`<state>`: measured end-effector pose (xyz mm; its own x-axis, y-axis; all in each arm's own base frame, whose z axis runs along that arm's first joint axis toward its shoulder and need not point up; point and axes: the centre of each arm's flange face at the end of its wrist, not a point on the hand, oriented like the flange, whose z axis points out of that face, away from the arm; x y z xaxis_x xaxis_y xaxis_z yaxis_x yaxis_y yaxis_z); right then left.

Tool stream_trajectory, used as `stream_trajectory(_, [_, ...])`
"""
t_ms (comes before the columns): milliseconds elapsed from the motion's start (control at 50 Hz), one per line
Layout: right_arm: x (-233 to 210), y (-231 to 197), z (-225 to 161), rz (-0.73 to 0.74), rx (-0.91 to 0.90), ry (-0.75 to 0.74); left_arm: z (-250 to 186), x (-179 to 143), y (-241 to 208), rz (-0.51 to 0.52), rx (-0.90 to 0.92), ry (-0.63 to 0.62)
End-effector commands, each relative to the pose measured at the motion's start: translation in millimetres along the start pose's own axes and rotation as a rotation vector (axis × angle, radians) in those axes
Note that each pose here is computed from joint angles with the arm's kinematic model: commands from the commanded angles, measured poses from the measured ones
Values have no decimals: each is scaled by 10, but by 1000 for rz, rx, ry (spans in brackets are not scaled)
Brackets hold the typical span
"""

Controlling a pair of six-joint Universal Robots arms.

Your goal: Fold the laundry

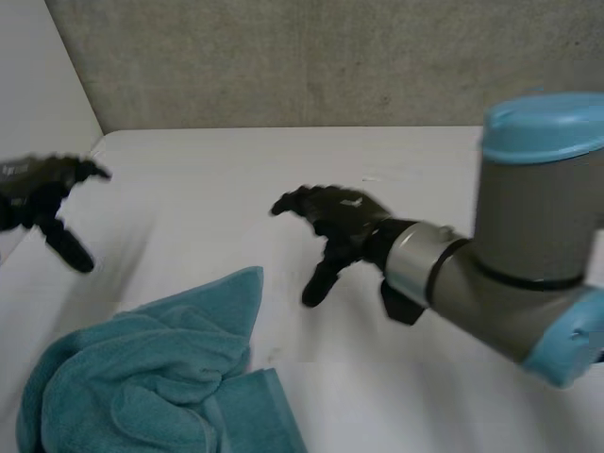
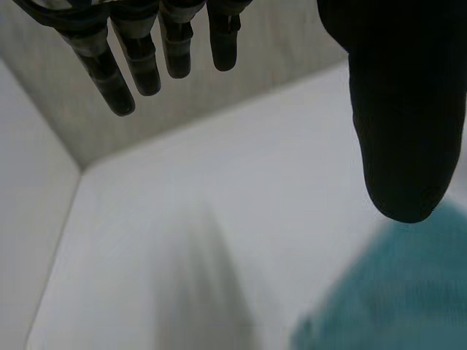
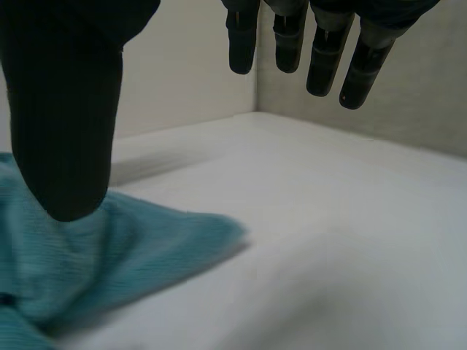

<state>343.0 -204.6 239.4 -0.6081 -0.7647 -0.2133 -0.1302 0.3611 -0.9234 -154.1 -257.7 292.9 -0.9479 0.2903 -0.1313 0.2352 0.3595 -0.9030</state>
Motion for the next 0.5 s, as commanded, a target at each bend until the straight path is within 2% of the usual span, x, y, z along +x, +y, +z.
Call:
stream_trajectory(20, [-280,343,313,83,-91,-121,35,-179,445,51,-193,-37])
stream_trajectory(140, [-524,645,483,67,-157,-178,37,-221,672,23,-274,-45])
stream_trajectory(300, [-585,892,582,63,-211,-181,75,-187,849,8,-330,-27])
stream_trajectory(500, [-471,704,676,34,-125,-77,363,-143,1024,21,-347,12])
